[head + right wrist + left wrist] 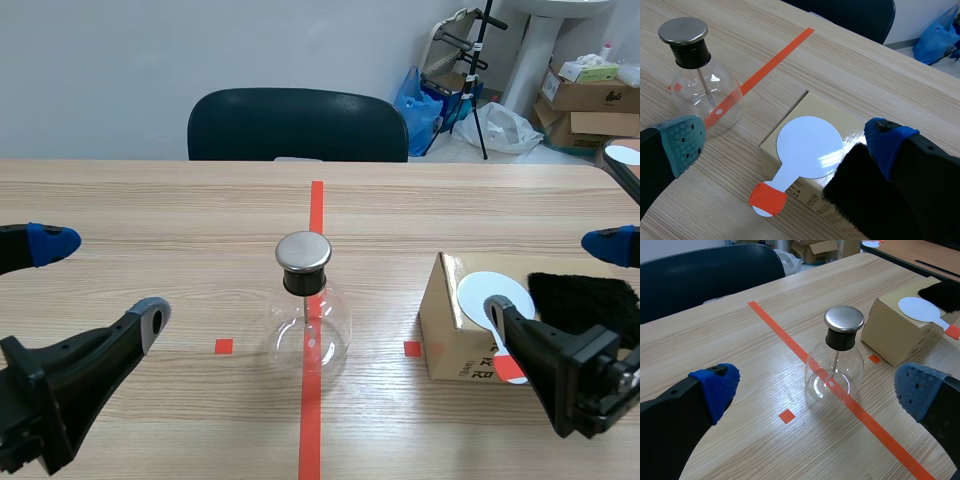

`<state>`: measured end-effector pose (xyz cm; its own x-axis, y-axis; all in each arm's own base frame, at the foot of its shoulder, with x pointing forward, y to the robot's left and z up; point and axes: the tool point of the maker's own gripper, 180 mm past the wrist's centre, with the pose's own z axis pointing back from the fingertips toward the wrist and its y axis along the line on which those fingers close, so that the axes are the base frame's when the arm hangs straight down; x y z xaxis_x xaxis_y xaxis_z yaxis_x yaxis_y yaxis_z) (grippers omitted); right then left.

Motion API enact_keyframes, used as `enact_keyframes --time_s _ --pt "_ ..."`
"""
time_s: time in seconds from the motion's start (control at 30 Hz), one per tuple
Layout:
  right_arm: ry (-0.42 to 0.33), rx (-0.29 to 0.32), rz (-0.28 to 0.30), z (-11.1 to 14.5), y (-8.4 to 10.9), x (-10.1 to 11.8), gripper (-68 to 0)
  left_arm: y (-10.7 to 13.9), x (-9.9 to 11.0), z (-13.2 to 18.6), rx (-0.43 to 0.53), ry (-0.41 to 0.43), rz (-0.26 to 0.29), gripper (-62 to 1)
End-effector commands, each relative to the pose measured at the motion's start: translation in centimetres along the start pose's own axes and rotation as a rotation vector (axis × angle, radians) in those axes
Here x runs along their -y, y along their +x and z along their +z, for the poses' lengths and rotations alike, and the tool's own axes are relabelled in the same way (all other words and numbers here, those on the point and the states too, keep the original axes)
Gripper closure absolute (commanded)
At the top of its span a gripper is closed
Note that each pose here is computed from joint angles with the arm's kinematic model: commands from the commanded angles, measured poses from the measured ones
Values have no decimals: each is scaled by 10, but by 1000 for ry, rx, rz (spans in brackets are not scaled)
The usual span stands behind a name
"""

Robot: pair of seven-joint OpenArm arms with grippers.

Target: Do the electroscope experiment

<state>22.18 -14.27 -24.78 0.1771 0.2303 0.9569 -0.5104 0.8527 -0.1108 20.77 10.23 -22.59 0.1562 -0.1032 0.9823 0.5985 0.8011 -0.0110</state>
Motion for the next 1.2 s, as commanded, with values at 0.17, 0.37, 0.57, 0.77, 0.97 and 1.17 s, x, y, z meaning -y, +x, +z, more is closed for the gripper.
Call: enact_keyframes --time_s 0.17,0.37,0.57,0.77,0.97,1.17 --pt "-8 34 6 -1 10 3 -679 8 3 0 32 -3 7 -623" --pt "-8 34 6 -1 10 3 -679 8 3 0 32 -3 7 -623" --pt "-8 33 7 -1 10 3 -679 8 3 0 32 -3 7 -623" --pt "-6 31 15 -1 10 2 -679 8 3 0 32 -3 7 -623" --pt "-4 25 26 -1 9 2 -679 8 3 0 32 -3 7 -623" --pt "2 3 67 -1 5 1 -679 8 3 0 32 -3 7 -623"
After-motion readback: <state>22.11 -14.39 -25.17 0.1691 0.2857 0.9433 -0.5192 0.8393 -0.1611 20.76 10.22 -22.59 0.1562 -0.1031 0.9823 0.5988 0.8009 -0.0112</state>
